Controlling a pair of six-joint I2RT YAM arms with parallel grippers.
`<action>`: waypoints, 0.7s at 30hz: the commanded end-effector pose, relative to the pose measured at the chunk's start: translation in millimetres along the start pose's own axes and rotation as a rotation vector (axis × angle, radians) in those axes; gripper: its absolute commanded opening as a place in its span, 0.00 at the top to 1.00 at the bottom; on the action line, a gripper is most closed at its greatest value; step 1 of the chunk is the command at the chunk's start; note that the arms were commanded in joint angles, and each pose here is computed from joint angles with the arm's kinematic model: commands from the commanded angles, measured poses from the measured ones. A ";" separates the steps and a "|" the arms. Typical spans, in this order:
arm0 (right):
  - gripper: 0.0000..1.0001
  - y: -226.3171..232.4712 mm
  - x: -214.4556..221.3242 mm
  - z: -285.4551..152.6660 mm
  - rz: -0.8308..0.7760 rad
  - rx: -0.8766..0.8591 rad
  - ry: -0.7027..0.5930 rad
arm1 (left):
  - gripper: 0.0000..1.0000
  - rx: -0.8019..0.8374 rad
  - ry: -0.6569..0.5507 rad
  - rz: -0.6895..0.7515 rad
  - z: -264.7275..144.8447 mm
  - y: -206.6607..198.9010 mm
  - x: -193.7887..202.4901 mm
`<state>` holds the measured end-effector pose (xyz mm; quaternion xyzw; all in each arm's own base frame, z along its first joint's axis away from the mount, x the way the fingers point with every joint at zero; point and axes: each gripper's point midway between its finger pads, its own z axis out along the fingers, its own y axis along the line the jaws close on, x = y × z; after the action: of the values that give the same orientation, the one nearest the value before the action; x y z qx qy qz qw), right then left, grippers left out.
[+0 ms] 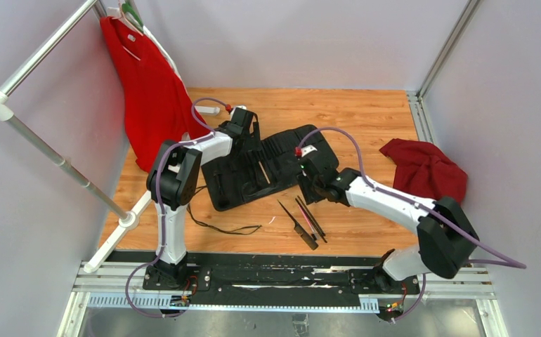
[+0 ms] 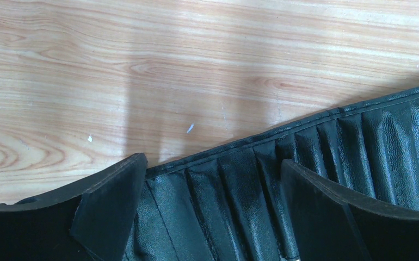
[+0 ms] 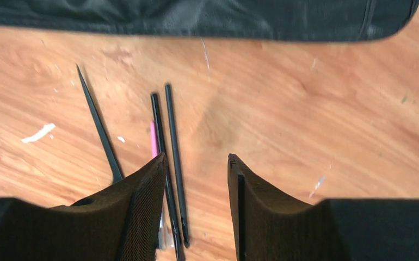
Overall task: Organize the makeup
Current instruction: Place the makeup brush in the storage box, then pick up the makeup brush from the center of the board.
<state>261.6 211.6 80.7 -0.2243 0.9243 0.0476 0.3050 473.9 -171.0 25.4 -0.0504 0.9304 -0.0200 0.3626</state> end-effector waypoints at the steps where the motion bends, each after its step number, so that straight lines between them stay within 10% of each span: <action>1: 0.55 -7.6 23.1 -11.5 0.039 0.016 0.012 | 0.01 -0.033 0.146 0.027 1.1 14.7 47.6; 21: 0.58 1.8 87.0 -10.5 0.061 -0.009 0.119 | 0.01 -0.034 0.147 0.024 -0.2 15.7 48.8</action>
<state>204.4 178.1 41.1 -0.2030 0.9445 0.0433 0.2547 473.7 -170.8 25.8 -0.0507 0.9296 -0.0207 0.3644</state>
